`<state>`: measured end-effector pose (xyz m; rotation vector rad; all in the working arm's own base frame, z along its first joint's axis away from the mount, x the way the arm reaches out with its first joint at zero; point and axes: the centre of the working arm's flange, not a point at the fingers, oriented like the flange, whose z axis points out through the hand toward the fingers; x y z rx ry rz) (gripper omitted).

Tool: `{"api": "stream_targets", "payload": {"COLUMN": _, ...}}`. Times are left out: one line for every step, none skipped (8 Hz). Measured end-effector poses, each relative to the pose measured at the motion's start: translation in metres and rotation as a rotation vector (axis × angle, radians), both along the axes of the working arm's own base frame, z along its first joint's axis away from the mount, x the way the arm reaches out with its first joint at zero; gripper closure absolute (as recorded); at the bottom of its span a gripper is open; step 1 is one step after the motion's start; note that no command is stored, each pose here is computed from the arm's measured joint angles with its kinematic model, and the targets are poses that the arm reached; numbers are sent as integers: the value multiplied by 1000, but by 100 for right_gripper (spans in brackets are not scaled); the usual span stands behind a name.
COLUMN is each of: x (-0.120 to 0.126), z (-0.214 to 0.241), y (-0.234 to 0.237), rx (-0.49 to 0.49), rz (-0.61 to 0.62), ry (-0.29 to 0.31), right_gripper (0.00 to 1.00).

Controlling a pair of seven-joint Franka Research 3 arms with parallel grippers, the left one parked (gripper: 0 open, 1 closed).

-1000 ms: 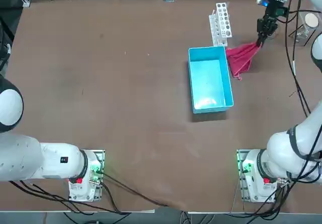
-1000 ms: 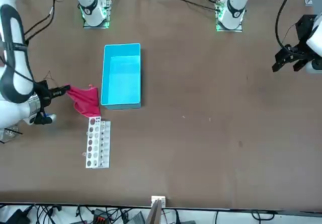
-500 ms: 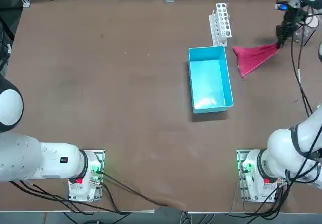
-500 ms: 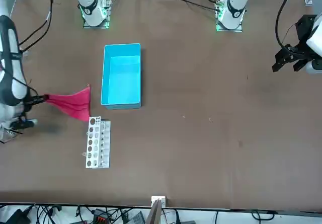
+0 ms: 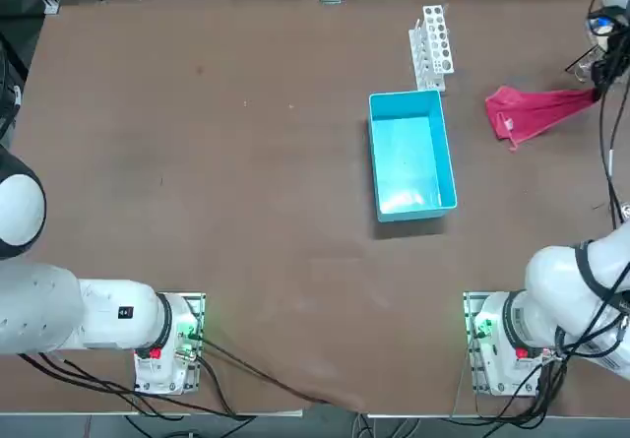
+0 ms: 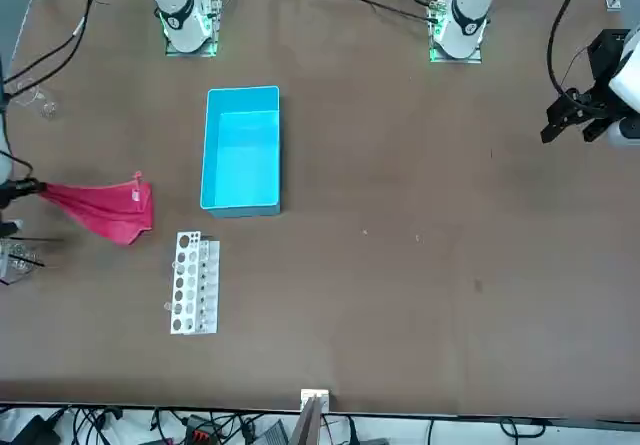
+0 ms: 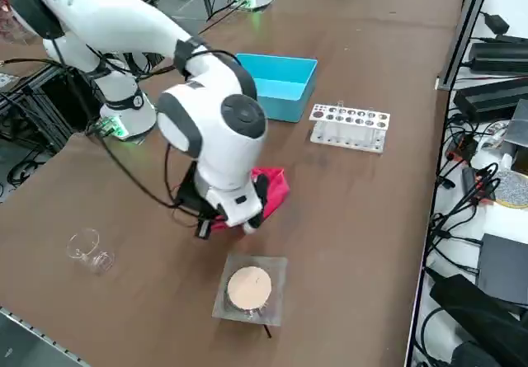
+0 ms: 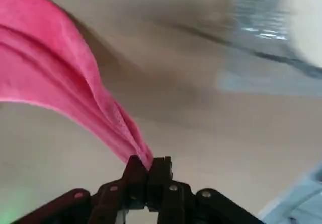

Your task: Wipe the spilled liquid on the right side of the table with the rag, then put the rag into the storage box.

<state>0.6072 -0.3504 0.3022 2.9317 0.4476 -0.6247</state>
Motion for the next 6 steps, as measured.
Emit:
{"api": "stream_targets", "payload": {"x": 1, "z": 16, "y": -13, "rx": -28, "rz": 35, "ry": -8, "right_gripper": 98}}
{"api": "stream_targets", "payload": {"x": -1, "z": 25, "y": -19, "rx": -29, "rz": 42, "ry": 3, "right_gripper": 98}}
{"api": "stream_targets", "payload": {"x": -5, "z": 28, "y": -15, "rx": 4, "rz": 28, "ry": 32, "right_gripper": 98}}
{"api": "stream_targets", "payload": {"x": -3, "z": 34, "y": 0, "rx": 52, "rz": 19, "ry": 47, "right_gripper": 98}}
{"api": "stream_targets", "payload": {"x": 6, "z": 49, "y": 29, "rx": 78, "rz": 6, "ry": 46, "right_gripper": 98}}
{"api": "stream_targets", "payload": {"x": 16, "z": 71, "y": 65, "rx": 84, "rz": -34, "ry": 30, "right_gripper": 98}}
